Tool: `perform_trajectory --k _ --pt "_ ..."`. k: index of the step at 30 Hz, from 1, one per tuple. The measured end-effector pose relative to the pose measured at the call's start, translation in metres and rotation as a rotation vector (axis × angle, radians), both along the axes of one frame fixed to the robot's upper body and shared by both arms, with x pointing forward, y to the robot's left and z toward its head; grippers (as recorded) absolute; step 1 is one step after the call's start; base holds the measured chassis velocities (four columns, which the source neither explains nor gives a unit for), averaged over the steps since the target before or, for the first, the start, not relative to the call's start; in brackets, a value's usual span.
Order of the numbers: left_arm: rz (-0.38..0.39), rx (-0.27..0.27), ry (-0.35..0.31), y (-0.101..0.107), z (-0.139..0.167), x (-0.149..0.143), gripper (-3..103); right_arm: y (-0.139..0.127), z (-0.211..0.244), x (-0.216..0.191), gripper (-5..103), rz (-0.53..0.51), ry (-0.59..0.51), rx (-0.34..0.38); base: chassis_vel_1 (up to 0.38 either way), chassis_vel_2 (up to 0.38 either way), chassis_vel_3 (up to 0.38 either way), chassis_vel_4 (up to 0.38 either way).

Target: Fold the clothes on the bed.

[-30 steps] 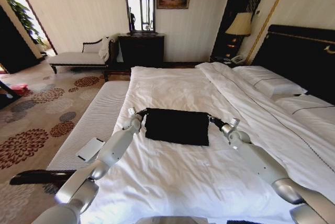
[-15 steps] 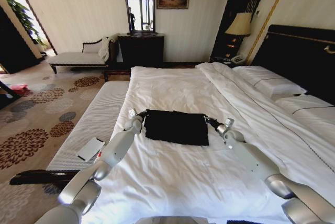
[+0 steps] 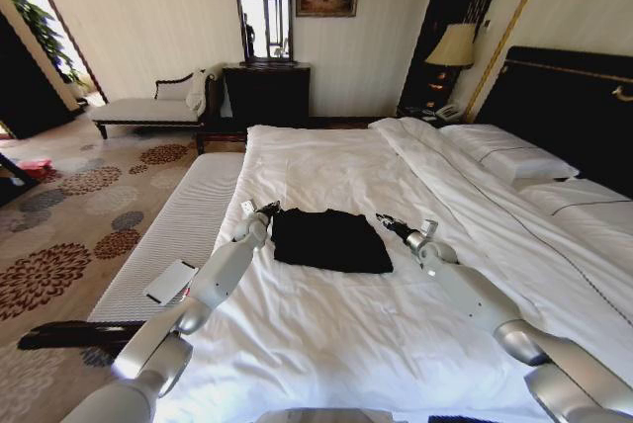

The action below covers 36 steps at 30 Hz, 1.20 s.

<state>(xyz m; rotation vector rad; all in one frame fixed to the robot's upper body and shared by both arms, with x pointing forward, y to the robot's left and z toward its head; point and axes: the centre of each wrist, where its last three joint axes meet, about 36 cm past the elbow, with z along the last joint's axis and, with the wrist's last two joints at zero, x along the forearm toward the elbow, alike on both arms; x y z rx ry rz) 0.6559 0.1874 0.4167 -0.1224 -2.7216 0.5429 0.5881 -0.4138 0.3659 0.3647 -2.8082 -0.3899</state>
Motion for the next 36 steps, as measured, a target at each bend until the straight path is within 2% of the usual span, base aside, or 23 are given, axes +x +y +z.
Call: perform_trajectory --k 1,2,5,6,7,8,9,11,13,14,23,24,26,28,31,32,34,36 --pt "0.001 0.002 0.0 0.001 0.0 0.0 51 0.0 0.001 -0.001 59 0.001 -0.001 0.0 0.0 0.0 0.0 0.0" --pt "0.001 0.002 0.0 0.001 0.0 0.0 51 0.0 0.001 -0.001 59 0.001 -0.001 0.0 0.0 0.0 0.0 0.0" --pt "0.015 0.059 -0.012 0.016 0.001 -0.007 67 -0.004 0.011 -0.01 76 0.008 -0.015 0.008 0.0 0.0 0.0 0.0" --pt "0.017 0.071 -0.015 0.019 0.001 -0.01 67 -0.006 0.015 -0.012 81 0.012 -0.016 0.011 0.0 0.0 0.0 0.0" --pt "0.017 0.071 -0.015 0.019 0.001 -0.01 67 -0.006 0.015 -0.012 81 0.012 -0.016 0.011 0.0 0.0 0.0 0.0" --pt "0.017 0.084 -0.022 0.025 0.002 -0.016 72 -0.008 0.02 -0.016 86 0.014 -0.018 0.015 0.0 0.0 0.0 0.0" --pt "0.016 0.096 -0.03 0.029 0.003 -0.022 78 -0.009 0.025 -0.019 86 0.013 -0.023 0.018 0.0 0.0 0.0 0.0" --pt "0.007 0.121 -0.05 0.039 0.007 -0.043 89 -0.006 0.042 -0.031 99 0.011 -0.025 0.044 0.0 0.0 0.0 0.0" --pt "0.004 0.124 -0.055 0.039 0.009 -0.046 89 -0.006 0.044 -0.033 99 0.011 -0.025 0.047 0.0 0.0 0.0 0.0" --pt "-0.009 0.131 -0.072 0.042 0.014 -0.06 97 -0.007 0.052 -0.043 100 0.012 -0.026 0.055 0.0 0.0 0.0 0.0" --pt "-0.058 0.128 -0.094 0.052 0.023 -0.125 100 -0.022 0.066 -0.104 100 -0.047 0.03 0.061 0.0 0.0 0.0 0.0" --pt "-0.074 0.134 -0.09 0.059 0.021 -0.146 100 -0.023 0.071 -0.119 100 -0.064 0.039 0.068 0.0 0.0 0.0 0.0" --pt "-0.078 0.136 -0.089 0.061 0.021 -0.153 100 -0.023 0.071 -0.123 100 -0.069 0.042 0.07 0.0 0.0 0.0 0.0" --pt "-0.094 0.145 -0.079 0.069 0.02 -0.18 100 -0.022 0.073 -0.14 100 -0.086 0.059 0.077 0.0 0.0 0.0 0.0" --pt "-0.103 0.149 -0.078 0.072 0.022 -0.191 100 -0.022 0.075 -0.149 100 -0.089 0.08 0.079 0.0 0.0 0.0 0.0" --pt "-0.117 0.141 -0.073 0.074 0.024 -0.201 100 -0.021 0.077 -0.16 100 -0.088 0.1 0.078 0.0 0.0 0.0 0.0" --pt "-0.121 0.136 -0.07 0.074 0.025 -0.203 100 -0.02 0.078 -0.161 100 -0.088 0.103 0.077 0.0 0.0 0.0 0.0" --pt "-0.154 0.084 -0.037 0.072 0.033 -0.216 100 -0.017 0.077 -0.173 100 -0.111 0.135 0.064 0.0 0.0 0.0 0.0"
